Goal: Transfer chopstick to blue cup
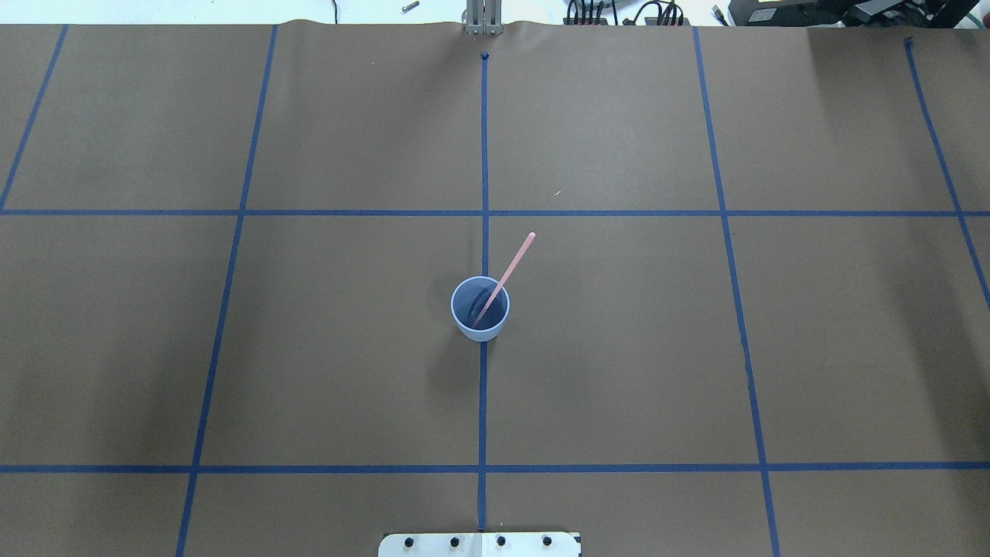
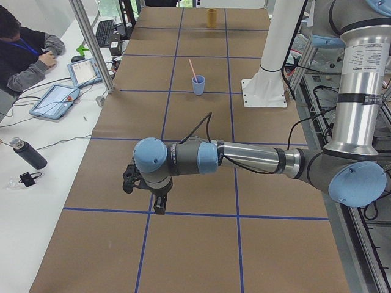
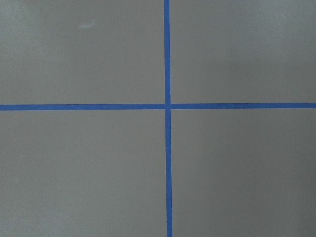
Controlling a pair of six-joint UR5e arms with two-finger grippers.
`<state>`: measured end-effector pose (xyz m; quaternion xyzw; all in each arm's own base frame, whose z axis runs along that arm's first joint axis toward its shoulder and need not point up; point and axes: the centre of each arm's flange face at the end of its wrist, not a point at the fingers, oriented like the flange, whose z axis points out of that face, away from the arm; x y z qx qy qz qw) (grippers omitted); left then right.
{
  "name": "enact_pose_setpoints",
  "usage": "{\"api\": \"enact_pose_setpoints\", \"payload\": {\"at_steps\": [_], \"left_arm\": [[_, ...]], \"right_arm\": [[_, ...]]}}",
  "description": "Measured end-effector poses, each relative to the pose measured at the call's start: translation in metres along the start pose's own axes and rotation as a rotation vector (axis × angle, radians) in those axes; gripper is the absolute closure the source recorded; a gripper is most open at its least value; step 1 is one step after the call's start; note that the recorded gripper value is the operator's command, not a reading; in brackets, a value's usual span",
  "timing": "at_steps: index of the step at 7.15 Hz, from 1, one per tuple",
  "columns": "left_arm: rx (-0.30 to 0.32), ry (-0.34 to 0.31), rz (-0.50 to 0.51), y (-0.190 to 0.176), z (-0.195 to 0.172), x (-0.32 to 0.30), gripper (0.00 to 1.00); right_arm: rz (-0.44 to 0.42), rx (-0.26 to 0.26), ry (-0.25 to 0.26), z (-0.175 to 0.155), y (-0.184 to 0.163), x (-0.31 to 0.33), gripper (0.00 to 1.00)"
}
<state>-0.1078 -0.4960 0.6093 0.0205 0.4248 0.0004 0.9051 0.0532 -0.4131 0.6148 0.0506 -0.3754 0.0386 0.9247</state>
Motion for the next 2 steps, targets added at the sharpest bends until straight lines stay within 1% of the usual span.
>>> {"api": "enact_pose_setpoints", "payload": {"at_steps": [2], "left_arm": [[0.002,0.000,0.003,-0.0003,-0.0003,0.0002,0.01]], "right_arm": [[0.000,0.000,0.000,0.0000,0.0000,0.0000,0.00]]}}
